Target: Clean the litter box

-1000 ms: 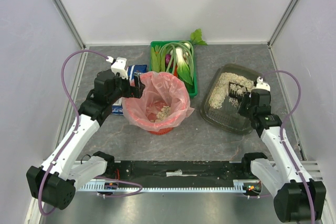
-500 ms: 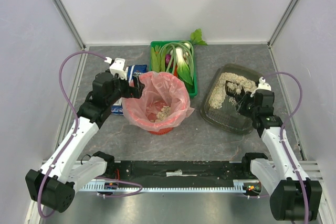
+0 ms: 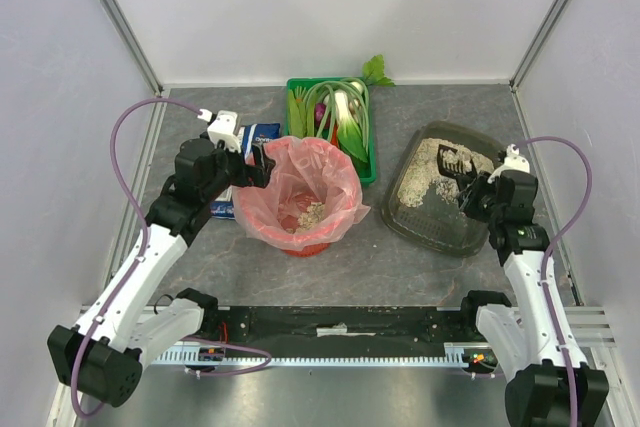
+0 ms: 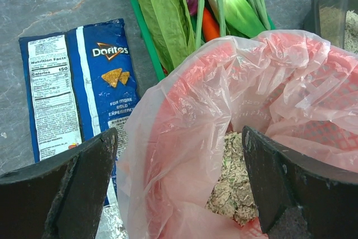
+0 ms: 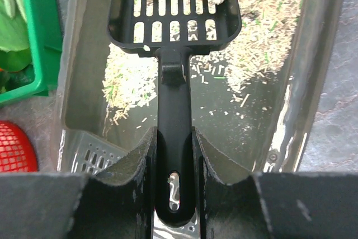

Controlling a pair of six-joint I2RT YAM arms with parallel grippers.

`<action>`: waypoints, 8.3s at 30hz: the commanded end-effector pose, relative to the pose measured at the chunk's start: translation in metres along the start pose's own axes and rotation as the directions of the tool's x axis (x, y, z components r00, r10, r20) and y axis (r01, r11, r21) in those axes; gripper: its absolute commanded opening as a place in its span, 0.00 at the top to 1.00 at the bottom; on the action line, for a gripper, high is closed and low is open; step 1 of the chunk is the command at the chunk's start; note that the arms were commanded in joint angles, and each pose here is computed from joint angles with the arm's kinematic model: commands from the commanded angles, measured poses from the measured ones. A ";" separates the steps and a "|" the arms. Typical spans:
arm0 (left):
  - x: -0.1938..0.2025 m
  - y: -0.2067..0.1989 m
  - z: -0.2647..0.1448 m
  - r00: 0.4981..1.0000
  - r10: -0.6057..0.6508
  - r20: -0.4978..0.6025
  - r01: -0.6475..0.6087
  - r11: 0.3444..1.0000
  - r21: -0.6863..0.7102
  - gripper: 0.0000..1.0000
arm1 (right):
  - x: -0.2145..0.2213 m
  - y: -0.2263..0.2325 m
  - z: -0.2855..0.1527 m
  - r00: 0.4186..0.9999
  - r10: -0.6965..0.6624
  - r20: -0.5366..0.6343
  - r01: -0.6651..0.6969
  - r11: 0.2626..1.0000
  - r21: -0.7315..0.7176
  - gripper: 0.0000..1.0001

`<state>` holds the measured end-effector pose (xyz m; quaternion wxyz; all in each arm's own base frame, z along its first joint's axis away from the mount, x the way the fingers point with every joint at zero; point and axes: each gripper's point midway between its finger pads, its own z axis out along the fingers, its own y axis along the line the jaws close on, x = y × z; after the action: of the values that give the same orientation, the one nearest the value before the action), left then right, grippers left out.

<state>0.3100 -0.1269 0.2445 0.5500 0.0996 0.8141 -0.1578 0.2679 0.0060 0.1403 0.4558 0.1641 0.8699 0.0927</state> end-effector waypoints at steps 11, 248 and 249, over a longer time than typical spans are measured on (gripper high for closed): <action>-0.022 -0.006 -0.009 0.996 0.009 0.089 -0.011 1.000 0.025 0.03 | -0.018 -0.025 -0.007 0.999 -0.023 0.040 0.017 0.991 0.130 1.00; 0.016 -0.064 0.019 0.993 0.026 -0.116 -0.006 0.985 0.171 0.98 | -0.010 0.219 -0.164 -0.192 -0.981 0.032 0.981 -0.190 0.041 1.00; 0.016 -0.064 0.019 0.993 0.026 -0.116 -0.006 0.985 0.171 0.98 | -0.009 0.218 -0.164 -0.212 -0.977 0.031 0.977 -0.210 0.044 1.00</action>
<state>0.2973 -0.1939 0.2158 0.4637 0.1557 0.8460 -0.2122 0.1828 0.2385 0.2922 0.3877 -0.5485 0.7047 -0.2283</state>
